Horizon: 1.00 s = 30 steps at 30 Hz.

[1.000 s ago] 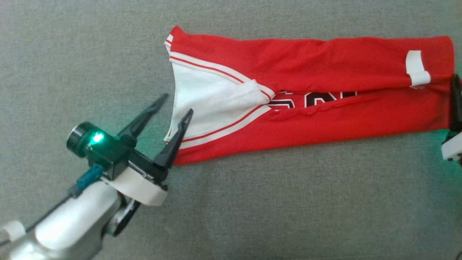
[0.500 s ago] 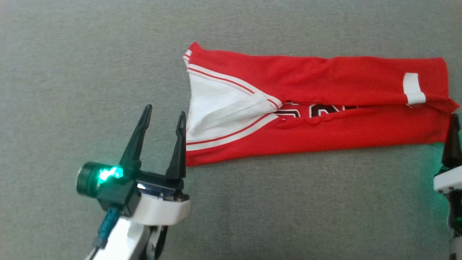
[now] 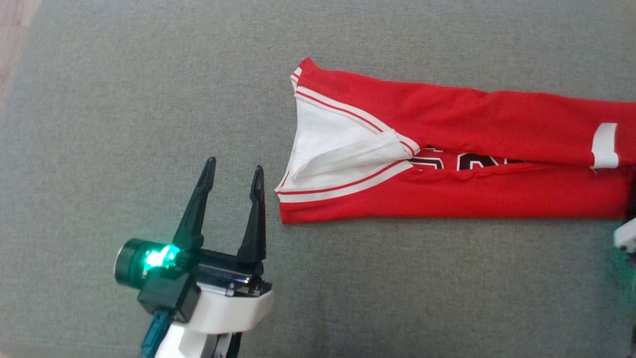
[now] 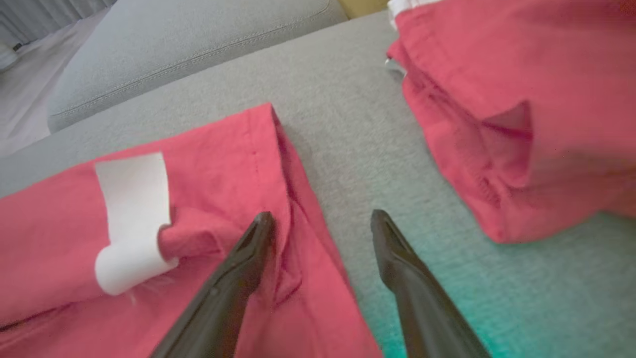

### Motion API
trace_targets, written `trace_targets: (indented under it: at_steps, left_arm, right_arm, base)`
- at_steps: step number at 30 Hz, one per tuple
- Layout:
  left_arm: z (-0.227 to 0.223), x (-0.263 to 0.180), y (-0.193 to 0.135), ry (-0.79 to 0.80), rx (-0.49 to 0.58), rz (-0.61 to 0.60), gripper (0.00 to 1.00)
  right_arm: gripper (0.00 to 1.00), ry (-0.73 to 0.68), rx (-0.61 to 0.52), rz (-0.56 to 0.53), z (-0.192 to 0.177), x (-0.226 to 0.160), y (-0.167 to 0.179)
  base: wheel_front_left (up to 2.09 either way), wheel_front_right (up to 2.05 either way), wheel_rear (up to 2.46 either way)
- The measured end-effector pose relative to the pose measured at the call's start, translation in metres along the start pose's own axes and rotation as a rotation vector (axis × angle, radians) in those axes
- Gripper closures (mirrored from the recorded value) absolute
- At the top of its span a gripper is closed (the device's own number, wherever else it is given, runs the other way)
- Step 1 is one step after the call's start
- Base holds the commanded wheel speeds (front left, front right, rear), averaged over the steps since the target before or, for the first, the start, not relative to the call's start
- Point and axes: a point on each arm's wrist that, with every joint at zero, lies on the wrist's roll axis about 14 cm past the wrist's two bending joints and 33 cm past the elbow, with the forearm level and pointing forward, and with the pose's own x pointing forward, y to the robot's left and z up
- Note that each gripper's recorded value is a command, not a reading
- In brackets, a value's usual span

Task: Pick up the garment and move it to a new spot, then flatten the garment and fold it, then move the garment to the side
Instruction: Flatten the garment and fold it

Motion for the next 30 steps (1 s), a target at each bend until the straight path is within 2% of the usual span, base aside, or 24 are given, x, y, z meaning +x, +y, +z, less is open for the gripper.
trace_targets:
  at_steps: [2, 3, 5, 7, 8, 9, 14, 21, 26, 30]
  left_arm:
    - [0.001, -0.002, 0.001, -0.002, 0.001, 0.005, 0.0]
    - [0.0, -0.003, 0.001, 0.0, 0.001, 0.002, 0.0]
    - [0.0, -0.006, 0.001, 0.0, 0.001, 0.002, 0.0]
    - [0.002, -0.006, 0.0, -0.006, 0.002, -0.001, 0.0]
    - [0.004, -0.006, 0.001, -0.01, 0.004, 0.0, 0.0]
    - [0.005, -0.006, 0.001, -0.014, 0.006, -0.005, 0.0]
    - [0.007, -0.004, 0.002, -0.023, 0.01, -0.006, 0.0]
    - [0.002, -0.004, -0.001, -0.012, 0.01, -0.017, 0.0]
    - [0.002, -0.002, -0.008, -0.015, 0.008, -0.045, 0.0]
    - [0.005, -0.002, -0.013, -0.023, 0.012, -0.065, 0.0]
  right_arm:
    - [0.0, 0.03, 0.025, 0.014, -0.007, -0.001, 0.005]
    - [0.1, 0.041, 0.034, 0.02, -0.009, -0.002, 0.007]
    - [0.45, 0.054, 0.054, 0.022, -0.01, -0.003, 0.008]
    - [0.65, 0.069, 0.057, 0.021, -0.012, -0.005, 0.007]
    - [0.88, 0.068, 0.059, 0.019, -0.012, -0.007, 0.006]
    - [1.0, 0.071, 0.063, 0.015, -0.014, -0.008, 0.004]
    - [1.0, 0.06, 0.087, 0.01, -0.011, -0.013, 0.001]
    - [1.0, -0.03, 0.079, -0.021, 0.017, -0.022, -0.017]
    - [1.0, -0.139, 0.034, -0.051, 0.062, -0.035, -0.039]
    - [1.0, -0.234, 0.024, 0.013, 0.098, -0.047, -0.022]
  base:
    - [0.0, 0.0, 0.0]
    - [0.0, 0.0, 0.0]
    - [0.0, 0.0, 0.0]
    - [0.0, 0.0, 0.0]
    - [0.0, 0.0, 0.0]
    - [0.0, 0.0, 0.0]
    - [0.0, 0.0, 0.0]
    - [0.0, 0.0, 0.0]
    - [0.0, 0.0, 0.0]
    - [0.0, 0.0, 0.0]
